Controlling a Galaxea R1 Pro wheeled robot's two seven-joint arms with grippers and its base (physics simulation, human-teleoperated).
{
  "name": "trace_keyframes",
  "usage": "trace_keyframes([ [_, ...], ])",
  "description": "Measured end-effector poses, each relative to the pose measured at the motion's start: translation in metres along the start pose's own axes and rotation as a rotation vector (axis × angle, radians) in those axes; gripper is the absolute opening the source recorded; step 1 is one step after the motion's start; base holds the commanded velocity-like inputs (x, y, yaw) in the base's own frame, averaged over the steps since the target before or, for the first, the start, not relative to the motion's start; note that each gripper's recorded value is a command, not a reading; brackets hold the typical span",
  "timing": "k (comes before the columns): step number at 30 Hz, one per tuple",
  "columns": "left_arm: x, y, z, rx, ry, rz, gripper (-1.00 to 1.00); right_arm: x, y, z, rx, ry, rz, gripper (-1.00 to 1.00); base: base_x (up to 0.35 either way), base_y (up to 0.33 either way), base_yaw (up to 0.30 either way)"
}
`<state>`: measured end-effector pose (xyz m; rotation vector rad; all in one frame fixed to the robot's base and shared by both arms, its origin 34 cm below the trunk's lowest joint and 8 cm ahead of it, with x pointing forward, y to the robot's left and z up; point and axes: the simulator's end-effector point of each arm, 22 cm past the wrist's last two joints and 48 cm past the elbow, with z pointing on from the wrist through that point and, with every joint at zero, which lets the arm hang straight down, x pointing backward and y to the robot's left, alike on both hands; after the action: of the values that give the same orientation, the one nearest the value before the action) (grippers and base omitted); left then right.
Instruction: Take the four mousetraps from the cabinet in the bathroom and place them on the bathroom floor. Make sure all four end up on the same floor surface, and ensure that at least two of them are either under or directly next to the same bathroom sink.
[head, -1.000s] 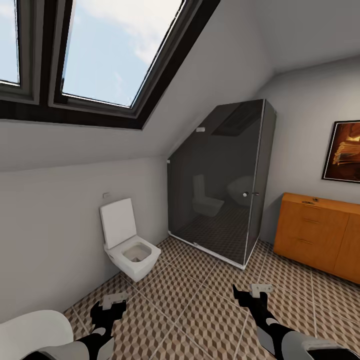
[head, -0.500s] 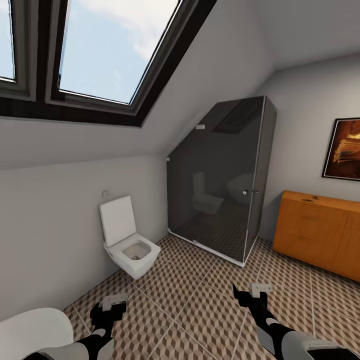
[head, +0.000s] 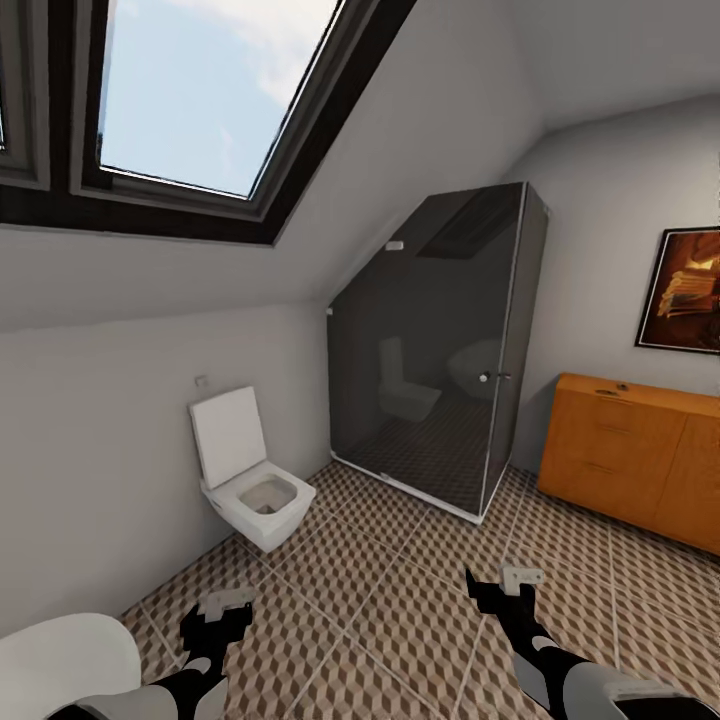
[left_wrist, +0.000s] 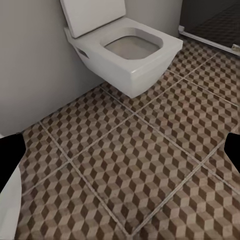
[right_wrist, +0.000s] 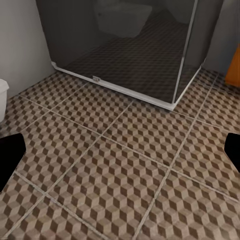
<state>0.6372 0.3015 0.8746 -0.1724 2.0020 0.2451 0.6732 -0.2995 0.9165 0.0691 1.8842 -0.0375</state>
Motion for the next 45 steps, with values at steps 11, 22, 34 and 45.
trace_keyframes([
  [11,0.009,0.0,0.002,0.0,0.017,0.004,1.0,0.01,0.0,0.002,0.001,0.017,-0.001,1.0,0.0,0.0,-0.072],
  [22,0.019,-0.001,0.003,0.0,0.035,0.009,1.0,0.019,0.0,0.003,0.001,0.034,-0.002,1.0,0.0,0.0,-0.072],
  [34,0.03,-0.001,0.005,-0.001,0.053,0.014,1.0,0.03,-0.001,0.004,0.002,0.053,-0.003,1.0,0.0,0.0,-0.064],
  [45,0.035,-0.001,0.005,0.001,0.063,0.017,1.0,0.036,-0.001,0.005,0.002,0.065,-0.004,1.0,0.0,0.0,-0.011],
])
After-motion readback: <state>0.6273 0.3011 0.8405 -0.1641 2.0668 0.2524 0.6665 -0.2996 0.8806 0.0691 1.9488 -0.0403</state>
